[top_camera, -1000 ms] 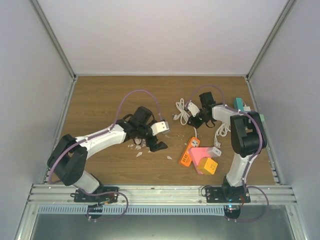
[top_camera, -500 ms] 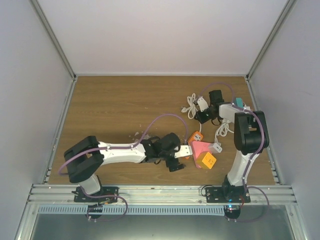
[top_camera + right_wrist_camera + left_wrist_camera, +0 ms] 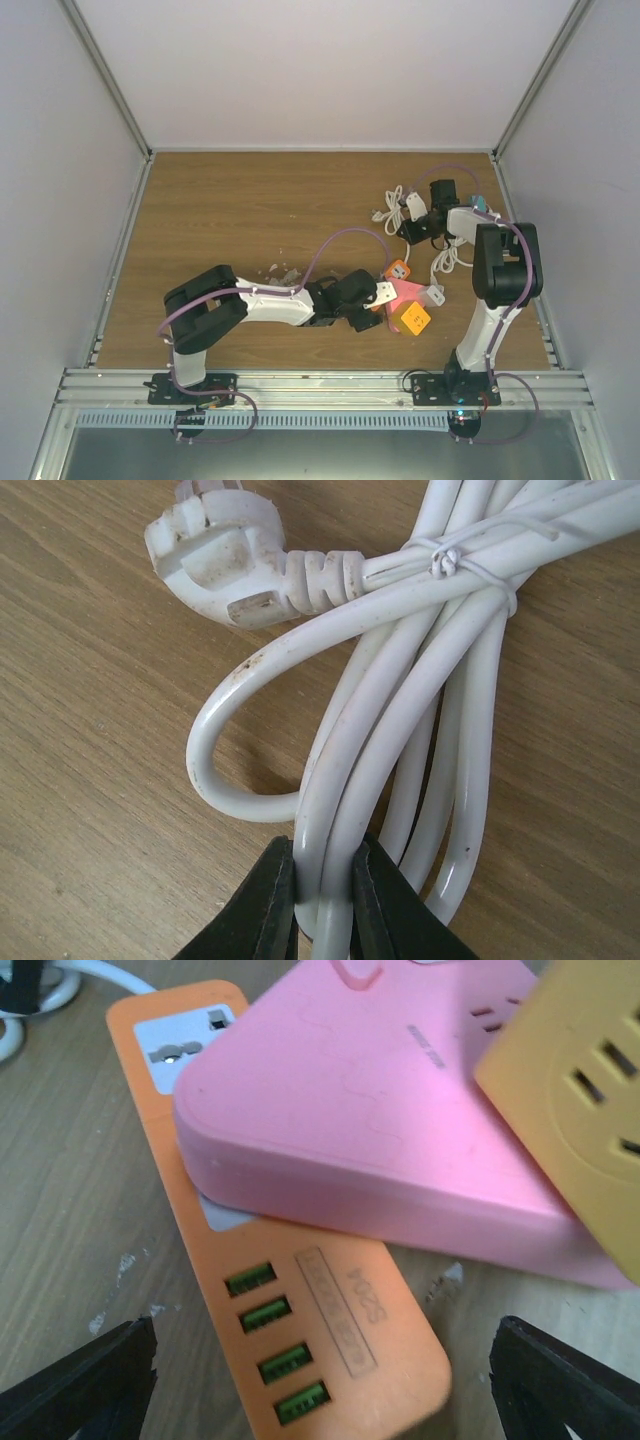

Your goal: Pull the plug off the socket

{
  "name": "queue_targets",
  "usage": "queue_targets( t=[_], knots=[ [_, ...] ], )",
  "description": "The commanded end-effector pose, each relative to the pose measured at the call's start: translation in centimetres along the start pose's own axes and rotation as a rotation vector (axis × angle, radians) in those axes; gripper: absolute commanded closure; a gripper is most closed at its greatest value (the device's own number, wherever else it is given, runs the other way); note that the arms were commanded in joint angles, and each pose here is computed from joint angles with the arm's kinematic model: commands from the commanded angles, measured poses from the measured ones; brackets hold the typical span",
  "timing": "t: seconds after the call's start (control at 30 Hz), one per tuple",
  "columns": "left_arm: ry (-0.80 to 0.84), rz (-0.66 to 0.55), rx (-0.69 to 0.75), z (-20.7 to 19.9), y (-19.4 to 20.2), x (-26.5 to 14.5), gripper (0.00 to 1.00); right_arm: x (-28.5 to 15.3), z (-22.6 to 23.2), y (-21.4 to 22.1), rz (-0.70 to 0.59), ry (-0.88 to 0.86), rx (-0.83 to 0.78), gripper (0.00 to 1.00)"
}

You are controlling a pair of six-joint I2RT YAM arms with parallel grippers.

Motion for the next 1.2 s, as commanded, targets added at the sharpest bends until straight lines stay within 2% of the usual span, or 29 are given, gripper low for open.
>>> queue_targets(
  t=[0.0, 0.2, 0.37, 0.57, 0.77, 0.83, 1.0, 1.17],
  knots=[
    [-0.116, -0.072, 0.020, 1.5, -2.2, 1.1, 0.12, 0.3, -1.0, 0.0, -0.005, 0.009, 0.024, 0.98],
    [-0.122, -0.050, 0.031, 1.8, -2.0, 2.6, 0.35, -0.6, -1.9, -0.1, -0.023, -0.004, 0.052, 0.91],
    [-0.148, -0.019, 0.042, 2.1, -1.1, 2.7, 0.45, -1.1, -1.6, -0.3, -0.029, -0.036, 0.047, 0.79],
    [-0.113, -0.005, 0.046, 3.5, 0.6, 2.0, 0.58, -1.9, -1.0, -0.9, -0.050, -0.077, 0.031, 0.36],
    [-0.010, -0.005, 0.061, 4.3, 2.6, 0.7, 0.64, -3.5, -0.4, -1.8, -0.086, -0.128, 0.011, 0.13],
    [0.057, -0.009, 0.086, 4.5, 3.3, 0.3, 0.64, -4.2, 0.0, -2.2, -0.105, -0.164, -0.010, 0.01],
    [0.148, -0.003, 0.097, 5.9, 5.8, -1.2, 0.66, -5.7, 1.7, -2.5, -0.145, -0.279, -0.099, 0.00],
    [0.178, -0.041, 0.166, 7.0, 7.5, -3.5, 0.67, -7.4, 3.6, -2.6, -0.189, -0.391, -0.206, 0.00]
  ],
)
Point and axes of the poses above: each gripper's point midway between its finger pads, its own x axis out along the fingers, its own z axis along the line the jaws close on, y = z × x, the point moved 6 cm from there along -x, back along the fingers, and after that the axes turned 15 degrees about x, right-handed, at the moved point
